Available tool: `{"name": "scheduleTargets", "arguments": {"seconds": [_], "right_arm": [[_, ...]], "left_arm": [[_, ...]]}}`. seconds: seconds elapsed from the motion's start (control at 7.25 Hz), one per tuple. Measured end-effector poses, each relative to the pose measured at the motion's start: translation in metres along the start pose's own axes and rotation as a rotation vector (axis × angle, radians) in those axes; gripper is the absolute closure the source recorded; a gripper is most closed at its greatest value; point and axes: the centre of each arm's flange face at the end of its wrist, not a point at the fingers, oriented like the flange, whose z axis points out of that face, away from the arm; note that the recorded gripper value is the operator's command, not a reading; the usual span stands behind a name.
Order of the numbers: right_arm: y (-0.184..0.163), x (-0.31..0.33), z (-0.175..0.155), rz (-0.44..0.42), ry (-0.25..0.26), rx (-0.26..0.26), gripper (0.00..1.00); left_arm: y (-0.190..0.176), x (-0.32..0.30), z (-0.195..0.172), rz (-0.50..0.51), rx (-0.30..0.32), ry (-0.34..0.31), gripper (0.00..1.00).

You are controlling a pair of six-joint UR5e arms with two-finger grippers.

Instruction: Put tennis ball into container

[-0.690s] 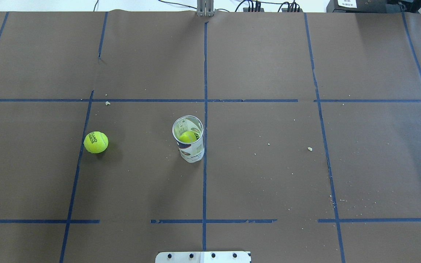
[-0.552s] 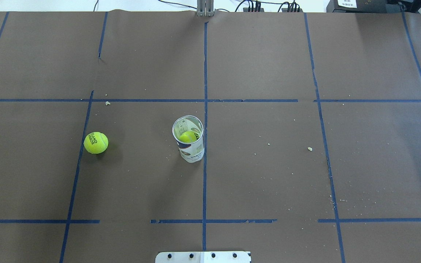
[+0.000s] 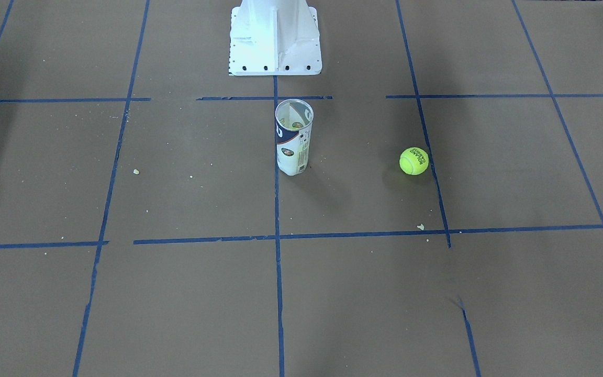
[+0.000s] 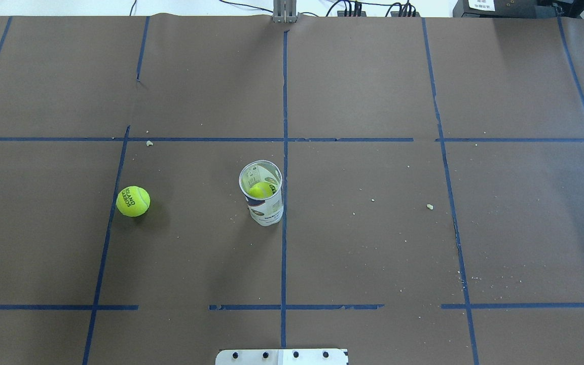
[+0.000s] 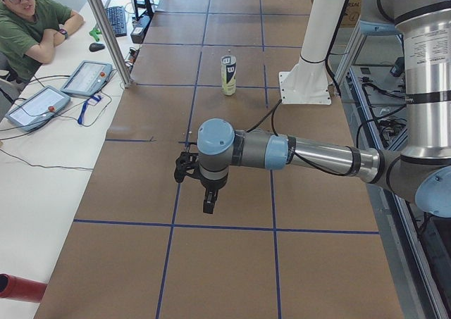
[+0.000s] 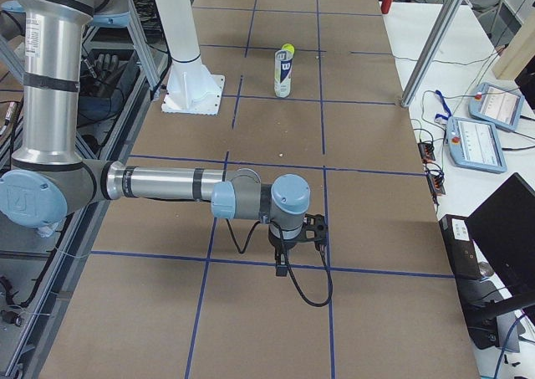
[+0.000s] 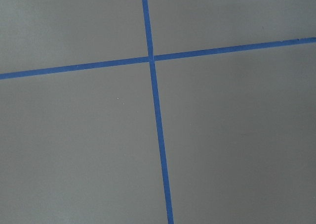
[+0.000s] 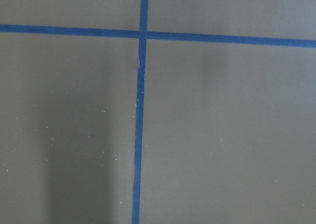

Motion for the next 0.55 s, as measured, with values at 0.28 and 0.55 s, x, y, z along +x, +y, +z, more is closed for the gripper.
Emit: {"name": "scheduleTargets", "arguments": {"seconds": [0.28,0.55], "right_arm": [[0.0,0.0,0.0,0.0,0.0,0.0,0.0],[0.0,0.0,0.0,0.0,0.0,0.0,0.0]], "left_arm": [[-0.026,0.015,-0.02,0.042,0.053,-0.001,0.0],[-0.037,0.019,-0.028,0.07,0.087,0.0,0.0]]}}
